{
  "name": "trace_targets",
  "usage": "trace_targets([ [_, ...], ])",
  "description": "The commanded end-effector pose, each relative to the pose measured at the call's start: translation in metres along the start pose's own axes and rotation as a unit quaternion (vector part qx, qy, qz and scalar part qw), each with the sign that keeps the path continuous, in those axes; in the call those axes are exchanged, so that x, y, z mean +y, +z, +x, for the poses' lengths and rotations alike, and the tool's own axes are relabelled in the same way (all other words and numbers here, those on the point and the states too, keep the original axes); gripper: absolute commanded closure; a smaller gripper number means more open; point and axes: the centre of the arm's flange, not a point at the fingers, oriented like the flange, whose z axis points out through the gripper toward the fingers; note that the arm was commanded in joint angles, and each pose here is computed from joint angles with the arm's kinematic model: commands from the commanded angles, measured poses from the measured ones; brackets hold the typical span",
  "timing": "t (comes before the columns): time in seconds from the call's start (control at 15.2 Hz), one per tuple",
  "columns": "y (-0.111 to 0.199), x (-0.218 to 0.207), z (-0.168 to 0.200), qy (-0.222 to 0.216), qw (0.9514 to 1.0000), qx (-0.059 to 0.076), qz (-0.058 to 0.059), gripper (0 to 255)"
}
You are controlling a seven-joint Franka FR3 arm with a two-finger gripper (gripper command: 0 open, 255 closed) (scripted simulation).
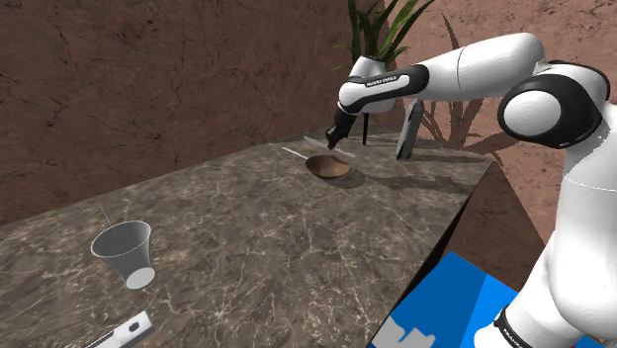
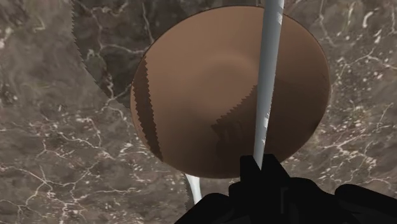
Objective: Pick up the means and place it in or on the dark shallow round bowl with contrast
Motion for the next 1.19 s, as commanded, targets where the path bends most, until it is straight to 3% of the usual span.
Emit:
trace_targets([
  [0.0,0.009,0.0,-0.003,0.0,1.0,0.0,0.0,255],
  [0.66,0.059,0.0,-0.02,0.0,1.0,0.0,0.0,255],
  [1.12,0.059,0.0,-0.02,0.0,1.0,0.0,0.0,255],
])
